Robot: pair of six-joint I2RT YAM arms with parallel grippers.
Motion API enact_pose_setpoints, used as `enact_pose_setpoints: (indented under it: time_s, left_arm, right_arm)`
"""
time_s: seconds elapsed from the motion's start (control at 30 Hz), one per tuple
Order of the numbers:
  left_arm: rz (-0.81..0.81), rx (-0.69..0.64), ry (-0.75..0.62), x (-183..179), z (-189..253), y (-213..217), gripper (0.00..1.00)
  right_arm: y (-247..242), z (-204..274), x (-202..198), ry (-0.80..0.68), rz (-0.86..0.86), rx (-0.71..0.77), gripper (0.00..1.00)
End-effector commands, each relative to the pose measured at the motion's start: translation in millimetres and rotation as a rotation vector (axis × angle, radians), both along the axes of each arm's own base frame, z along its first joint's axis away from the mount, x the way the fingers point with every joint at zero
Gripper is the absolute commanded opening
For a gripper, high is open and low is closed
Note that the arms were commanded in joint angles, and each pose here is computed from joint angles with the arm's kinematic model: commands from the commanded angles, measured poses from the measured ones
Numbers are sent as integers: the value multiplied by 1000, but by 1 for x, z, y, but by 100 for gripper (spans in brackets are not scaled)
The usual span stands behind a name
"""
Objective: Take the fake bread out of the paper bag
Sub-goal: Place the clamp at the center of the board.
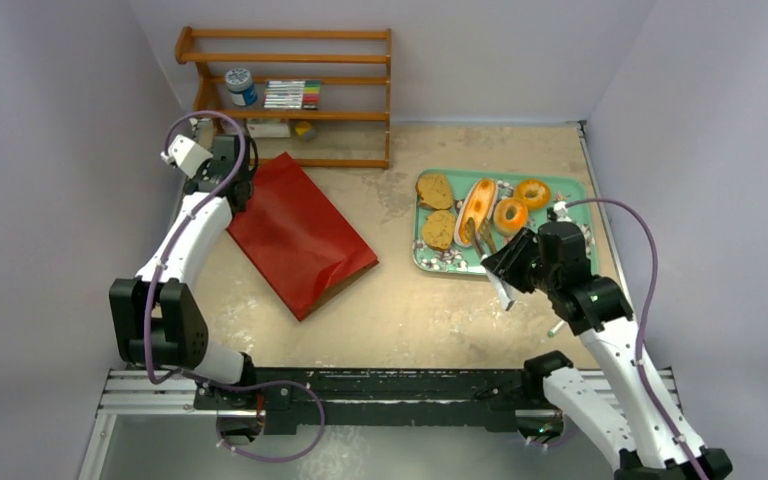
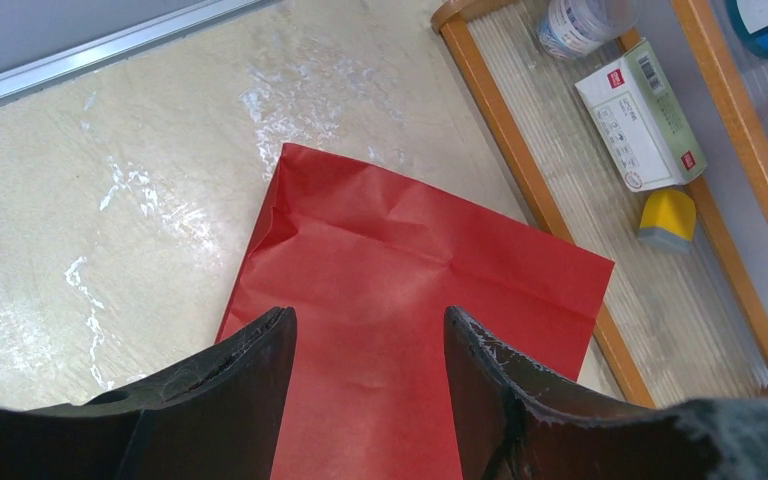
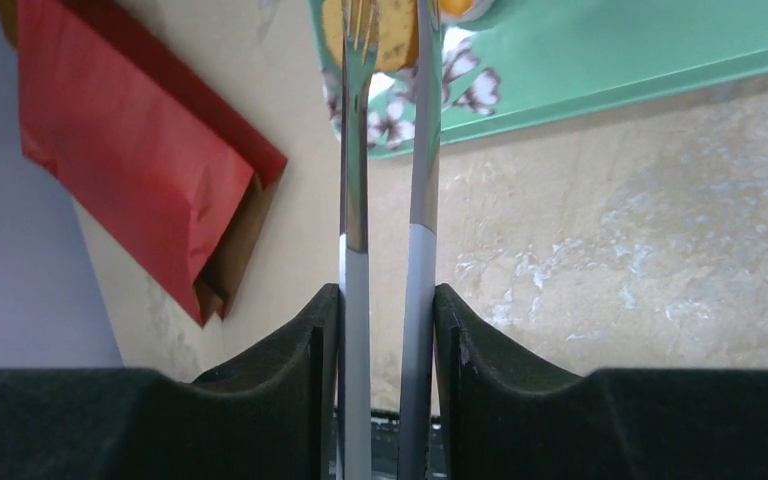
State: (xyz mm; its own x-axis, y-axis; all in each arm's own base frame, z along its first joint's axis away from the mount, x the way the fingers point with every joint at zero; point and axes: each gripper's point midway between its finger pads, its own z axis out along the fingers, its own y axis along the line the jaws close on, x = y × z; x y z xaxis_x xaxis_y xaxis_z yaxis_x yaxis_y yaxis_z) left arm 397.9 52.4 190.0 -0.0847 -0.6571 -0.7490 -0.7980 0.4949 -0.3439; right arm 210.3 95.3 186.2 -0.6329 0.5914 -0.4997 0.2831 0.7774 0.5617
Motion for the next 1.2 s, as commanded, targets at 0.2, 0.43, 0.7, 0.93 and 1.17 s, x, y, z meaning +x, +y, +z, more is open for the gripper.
enact_pose_setpoints:
  time_s: [0.2, 0.43, 0.7, 0.93, 1.17]
  left_arm:
    - [72, -64, 35, 15, -6, 26, 56]
    - [128, -82, 85, 5, -16, 56, 56]
    - [170, -66, 82, 7, -18, 73, 56]
    - [186, -60, 83, 12, -23, 76, 56]
    - [192, -55, 87, 15, -29, 77, 56]
  right_arm:
    - [138, 28, -8, -156, 538, -80, 38]
    - [202, 20, -36, -190, 723, -116, 38]
    - [231, -4, -73, -164, 873, -171, 37]
    - [233, -5, -87, -161, 905, -128, 37]
    - [234, -29, -94, -124, 930, -113, 37]
